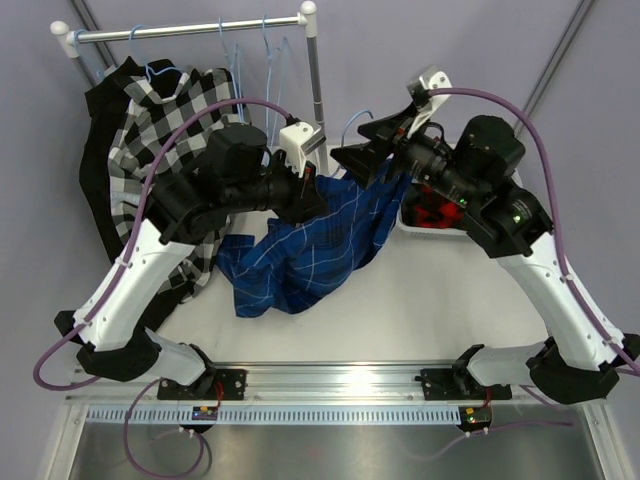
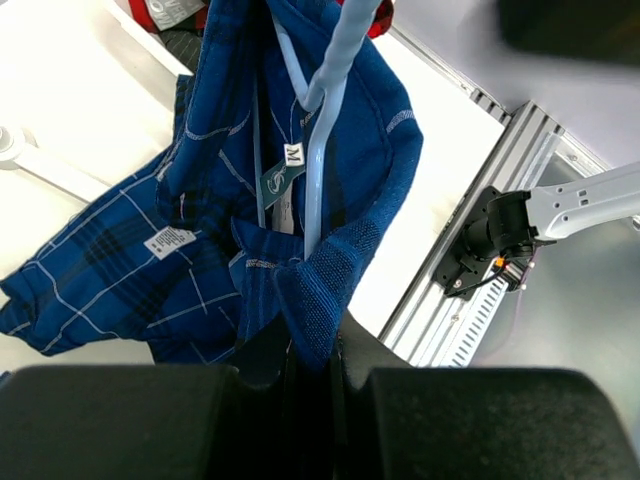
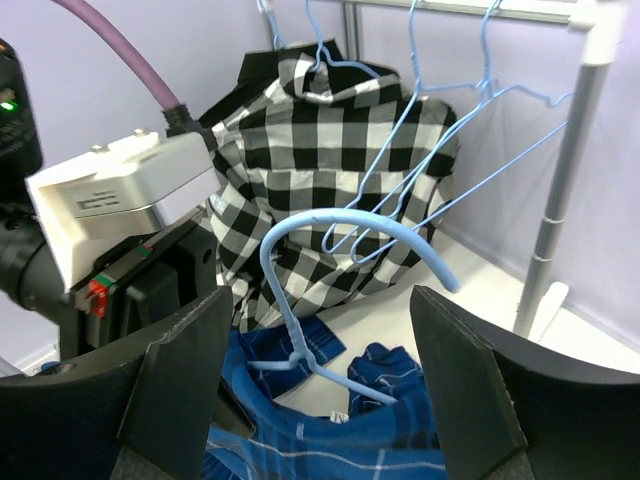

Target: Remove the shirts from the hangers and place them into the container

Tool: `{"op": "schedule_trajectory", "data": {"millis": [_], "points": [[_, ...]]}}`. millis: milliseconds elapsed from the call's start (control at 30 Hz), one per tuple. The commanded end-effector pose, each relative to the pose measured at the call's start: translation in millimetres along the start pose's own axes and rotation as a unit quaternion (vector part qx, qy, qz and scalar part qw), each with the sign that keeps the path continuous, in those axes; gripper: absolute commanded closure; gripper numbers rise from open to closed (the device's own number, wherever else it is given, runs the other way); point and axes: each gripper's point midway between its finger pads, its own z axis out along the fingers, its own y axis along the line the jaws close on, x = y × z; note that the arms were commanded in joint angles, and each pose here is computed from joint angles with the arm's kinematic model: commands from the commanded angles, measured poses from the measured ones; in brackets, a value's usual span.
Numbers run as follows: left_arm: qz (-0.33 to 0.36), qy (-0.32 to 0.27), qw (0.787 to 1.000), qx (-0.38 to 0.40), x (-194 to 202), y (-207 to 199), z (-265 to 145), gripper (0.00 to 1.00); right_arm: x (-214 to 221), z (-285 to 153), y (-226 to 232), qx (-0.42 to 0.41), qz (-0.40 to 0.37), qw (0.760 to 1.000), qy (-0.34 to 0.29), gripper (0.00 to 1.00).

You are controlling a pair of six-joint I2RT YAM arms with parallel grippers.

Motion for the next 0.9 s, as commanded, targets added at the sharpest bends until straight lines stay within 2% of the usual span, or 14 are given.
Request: {"op": "schedule_trajectory", "data": {"millis": [0,100,200,333,367,433,467,567,667,700,733,800,867], "points": [[0.031,-0.081,0.996,0.009,-44.0,-9.8,-13.6,1.00,-11.3,9.9,4.6,-0.001,-0.005,1.000,-0.019,0.21],[0.032,-0.082,0.996,0.015,-45.0,-11.7,-12.3,1.00,-0.5,18.3,2.3,0.001,-0.001,1.000,-0.010,0.25],[0.035,-0.081,0.996,0.019,-44.4,-12.8,-12.3,1.00,10.7,24.6,-2.8,0.010,0.003,1.000,0.001,0.37],[0.040,-0.088,0.995,0.012,-45.5,-10.8,-14.4,1.00,20.7,28.9,-7.4,0.019,0.008,1.000,0.007,0.63],[0.041,-0.086,0.995,0.010,-43.5,-9.0,-12.5,1.00,23.6,29.4,-7.6,0.018,0.008,1.000,0.011,0.78],[0.043,-0.089,0.995,0.002,-42.6,-6.3,-13.8,1.00,26.3,27.9,-8.4,0.021,0.006,1.000,0.014,0.96],[0.043,-0.084,0.996,-0.002,-38.6,-3.9,-12.2,1.00,29.8,26.7,-13.0,0.032,0.004,0.999,0.017,1.00],[0.041,-0.080,0.996,-0.025,-28.3,5.1,-16.1,0.65,35.4,18.3,-26.9,0.068,-0.017,0.997,0.019,1.00],[0.052,-0.098,0.993,-0.036,-26.3,7.2,-29.1,0.51,40.4,9.2,-36.5,0.095,-0.033,0.995,0.021,1.00],[0.054,-0.098,0.993,-0.039,-21.6,10.2,-26.1,0.43,41.6,7.2,-36.8,0.094,-0.042,0.994,0.023,1.00],[0.058,-0.104,0.992,-0.039,-21.9,10.6,-29.1,0.29,42.4,5.9,-38.0,0.095,-0.050,0.994,0.024,1.00],[0.061,-0.119,0.990,-0.036,-23.5,9.2,-35.1,0.25,44.3,3.3,-42.8,0.109,-0.050,0.992,0.028,1.00],[0.065,-0.128,0.989,-0.020,-26.3,4.3,-37.8,0.25,45.4,1.9,-42.3,0.108,-0.049,0.992,0.028,1.00]]}}
